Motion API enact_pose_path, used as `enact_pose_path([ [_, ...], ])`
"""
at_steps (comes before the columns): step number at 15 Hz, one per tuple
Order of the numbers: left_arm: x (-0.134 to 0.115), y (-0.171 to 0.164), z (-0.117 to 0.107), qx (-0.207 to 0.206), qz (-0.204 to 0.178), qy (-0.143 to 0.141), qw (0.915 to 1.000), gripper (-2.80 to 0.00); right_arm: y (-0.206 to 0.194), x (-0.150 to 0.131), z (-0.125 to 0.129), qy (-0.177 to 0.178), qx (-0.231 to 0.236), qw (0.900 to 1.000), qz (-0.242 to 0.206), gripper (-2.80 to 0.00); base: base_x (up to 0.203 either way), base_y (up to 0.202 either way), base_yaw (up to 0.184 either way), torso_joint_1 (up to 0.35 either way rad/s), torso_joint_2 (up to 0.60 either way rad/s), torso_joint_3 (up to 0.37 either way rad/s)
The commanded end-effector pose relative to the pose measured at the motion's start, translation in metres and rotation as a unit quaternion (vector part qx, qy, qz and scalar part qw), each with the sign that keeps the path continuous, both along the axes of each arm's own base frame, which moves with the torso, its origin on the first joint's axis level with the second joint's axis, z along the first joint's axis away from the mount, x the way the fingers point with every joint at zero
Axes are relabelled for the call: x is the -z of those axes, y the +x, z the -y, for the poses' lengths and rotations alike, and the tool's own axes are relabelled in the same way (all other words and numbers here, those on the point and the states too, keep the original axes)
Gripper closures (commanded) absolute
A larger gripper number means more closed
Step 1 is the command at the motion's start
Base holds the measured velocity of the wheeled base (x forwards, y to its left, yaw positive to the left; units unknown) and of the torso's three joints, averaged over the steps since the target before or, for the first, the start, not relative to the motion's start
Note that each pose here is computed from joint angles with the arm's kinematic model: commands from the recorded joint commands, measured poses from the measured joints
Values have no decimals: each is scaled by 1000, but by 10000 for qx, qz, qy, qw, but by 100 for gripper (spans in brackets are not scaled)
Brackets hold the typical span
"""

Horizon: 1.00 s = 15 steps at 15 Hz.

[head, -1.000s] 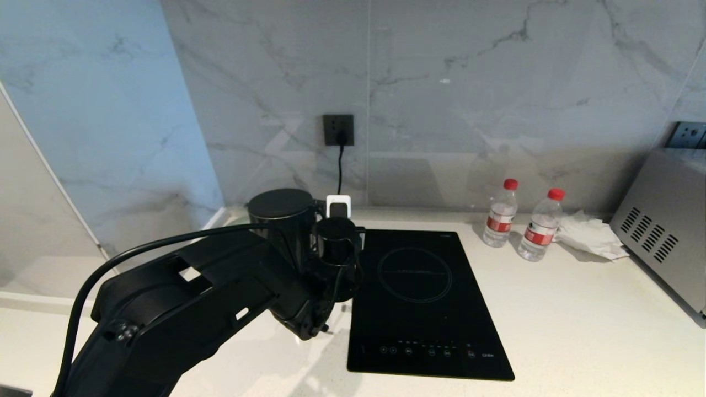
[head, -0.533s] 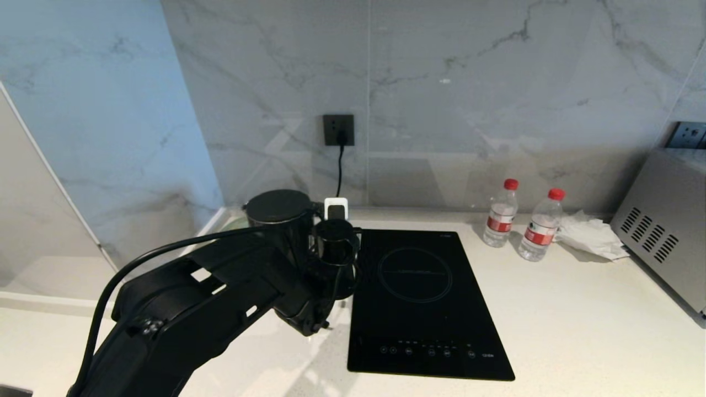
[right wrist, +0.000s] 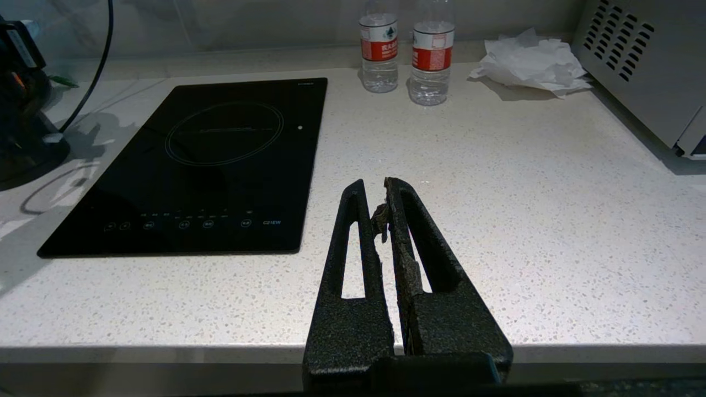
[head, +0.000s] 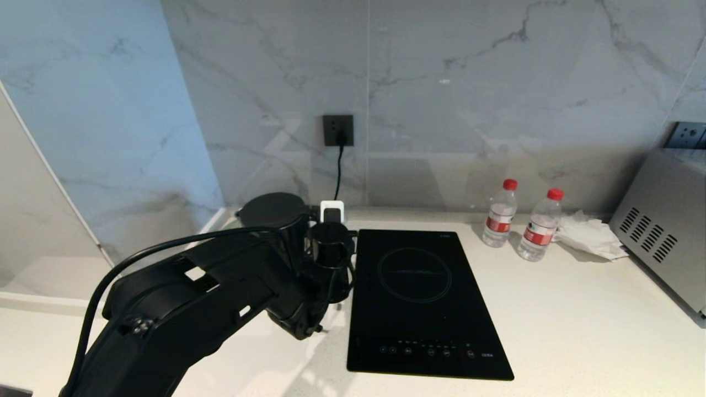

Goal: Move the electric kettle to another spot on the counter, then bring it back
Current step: Place it on the power base

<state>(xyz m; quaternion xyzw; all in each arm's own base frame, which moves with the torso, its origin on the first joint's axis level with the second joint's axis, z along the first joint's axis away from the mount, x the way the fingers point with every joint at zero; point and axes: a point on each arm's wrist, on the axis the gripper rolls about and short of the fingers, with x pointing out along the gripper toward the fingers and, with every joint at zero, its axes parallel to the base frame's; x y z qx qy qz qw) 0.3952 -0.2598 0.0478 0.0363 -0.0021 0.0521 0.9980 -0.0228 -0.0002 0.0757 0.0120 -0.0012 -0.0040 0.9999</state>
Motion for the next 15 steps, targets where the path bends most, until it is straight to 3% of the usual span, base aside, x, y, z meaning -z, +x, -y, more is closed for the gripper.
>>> enact_pose_path([
  [1,0,-3,-1,-24,-30,16,10000,0,0,0,0,3,-2,10000,-4,0,0,0,0,0,0,0],
  [5,-3,-5,0,-1,45,-94,9999,0,0,0,0,3,-2,10000,-4,0,0,0,0,0,0,0],
  [10,2,-6,-2,23,-89,18,10000,0,0,0,0,3,-2,10000,-4,0,0,0,0,0,0,0],
  [11,6,-8,-4,37,-234,127,9996,-280,0,0,0,3,-2,10000,-4,0,0,0,0,0,0,0],
  [15,1,-9,0,85,-181,80,9998,-280,0,0,0,3,-2,10000,-4,0,0,0,0,0,0,0],
])
